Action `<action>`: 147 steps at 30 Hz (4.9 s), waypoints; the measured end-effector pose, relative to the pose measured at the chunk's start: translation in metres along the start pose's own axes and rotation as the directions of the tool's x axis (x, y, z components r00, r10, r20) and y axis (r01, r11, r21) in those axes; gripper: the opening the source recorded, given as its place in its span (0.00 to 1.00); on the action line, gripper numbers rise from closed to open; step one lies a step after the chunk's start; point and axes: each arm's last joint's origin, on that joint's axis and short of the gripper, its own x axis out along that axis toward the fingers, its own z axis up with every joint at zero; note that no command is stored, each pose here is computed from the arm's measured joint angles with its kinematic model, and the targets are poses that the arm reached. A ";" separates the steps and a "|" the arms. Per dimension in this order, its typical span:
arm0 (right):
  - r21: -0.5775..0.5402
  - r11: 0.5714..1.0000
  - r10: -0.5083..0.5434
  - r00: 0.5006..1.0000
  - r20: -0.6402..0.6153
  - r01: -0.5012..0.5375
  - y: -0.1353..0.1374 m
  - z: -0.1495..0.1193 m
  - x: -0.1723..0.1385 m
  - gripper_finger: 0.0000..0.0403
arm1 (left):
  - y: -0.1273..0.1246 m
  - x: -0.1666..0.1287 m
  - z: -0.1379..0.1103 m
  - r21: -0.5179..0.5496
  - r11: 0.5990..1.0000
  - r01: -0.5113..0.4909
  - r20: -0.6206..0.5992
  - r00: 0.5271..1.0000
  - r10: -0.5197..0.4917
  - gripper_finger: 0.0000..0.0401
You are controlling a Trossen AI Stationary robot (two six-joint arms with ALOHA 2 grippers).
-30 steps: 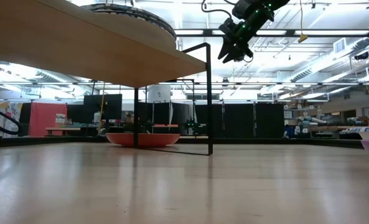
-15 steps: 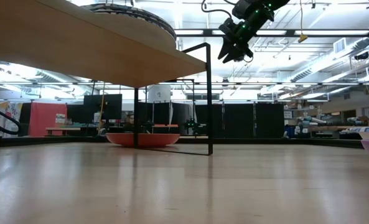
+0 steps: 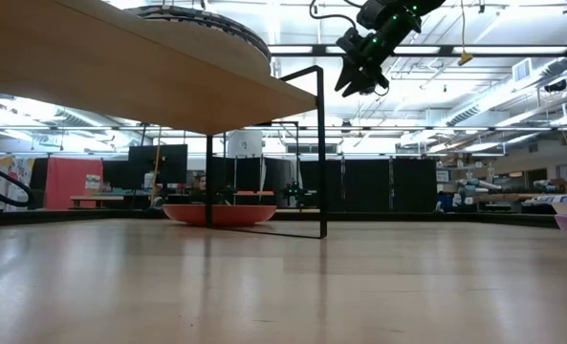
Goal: Place and stack plates onto a shelf
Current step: Stack the pink plate on top of the light brown plate on the shelf, then stack the orange plate on top of the pink plate on the shelf
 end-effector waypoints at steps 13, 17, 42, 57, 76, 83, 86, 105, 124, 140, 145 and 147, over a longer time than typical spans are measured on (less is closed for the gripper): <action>0.000 1.000 0.000 1.000 0.000 0.000 0.000 0.000 0.000 0.40 | 0.002 0.000 0.000 0.001 1.000 -0.015 -0.001 1.000 0.015 0.35; 0.000 1.000 0.000 1.000 0.000 0.000 0.000 0.000 0.000 0.40 | 0.003 0.002 0.004 -0.037 0.999 -0.028 0.004 1.000 0.028 0.43; 0.002 1.000 0.000 1.000 -0.006 0.000 0.000 -0.001 0.000 0.40 | 0.095 -0.010 0.049 -0.167 0.971 -0.170 0.122 0.974 0.192 0.48; 0.028 1.000 0.000 1.000 -0.007 0.000 0.000 -0.001 0.000 0.40 | 0.175 -0.015 0.073 -0.387 0.899 -0.205 0.120 0.955 0.270 0.48; 0.025 1.000 0.004 1.000 -0.008 -0.003 0.002 -0.001 0.000 0.40 | 0.302 0.084 0.126 -0.505 0.861 -0.064 -0.133 0.991 -0.005 0.48; 0.026 1.000 0.004 1.000 -0.017 -0.004 0.002 -0.002 0.000 0.40 | 0.318 0.120 0.132 -0.540 0.838 -0.074 -0.222 0.973 -0.058 0.48; 0.022 1.000 0.011 1.000 -0.026 -0.011 0.005 -0.003 0.001 0.40 | 0.322 0.128 0.135 -0.543 0.836 -0.073 -0.229 0.971 -0.064 0.48; -0.033 0.992 0.118 0.992 -0.053 -0.120 0.056 -0.007 0.009 0.40 | 0.323 0.130 0.136 -0.546 0.835 -0.071 -0.219 0.974 -0.061 0.48; 0.096 0.973 0.206 0.976 0.063 -0.212 0.070 -0.091 0.101 0.40 | 0.324 0.130 0.138 -0.570 0.818 -0.075 -0.199 0.979 -0.049 0.48; 0.166 0.976 0.129 0.989 0.075 -0.140 0.107 -0.121 0.111 0.40 | 0.324 0.130 0.138 -0.575 0.814 -0.076 -0.199 0.979 -0.049 0.48; 0.152 0.978 0.130 0.989 0.072 -0.140 0.119 -0.129 0.123 0.40 | 0.324 0.130 0.138 -0.576 0.814 -0.077 -0.199 0.979 -0.049 0.48; 0.157 0.976 0.148 0.988 0.044 -0.153 0.120 -0.136 0.136 0.40 | 0.324 0.130 0.138 -0.576 0.814 -0.077 -0.199 0.979 -0.049 0.48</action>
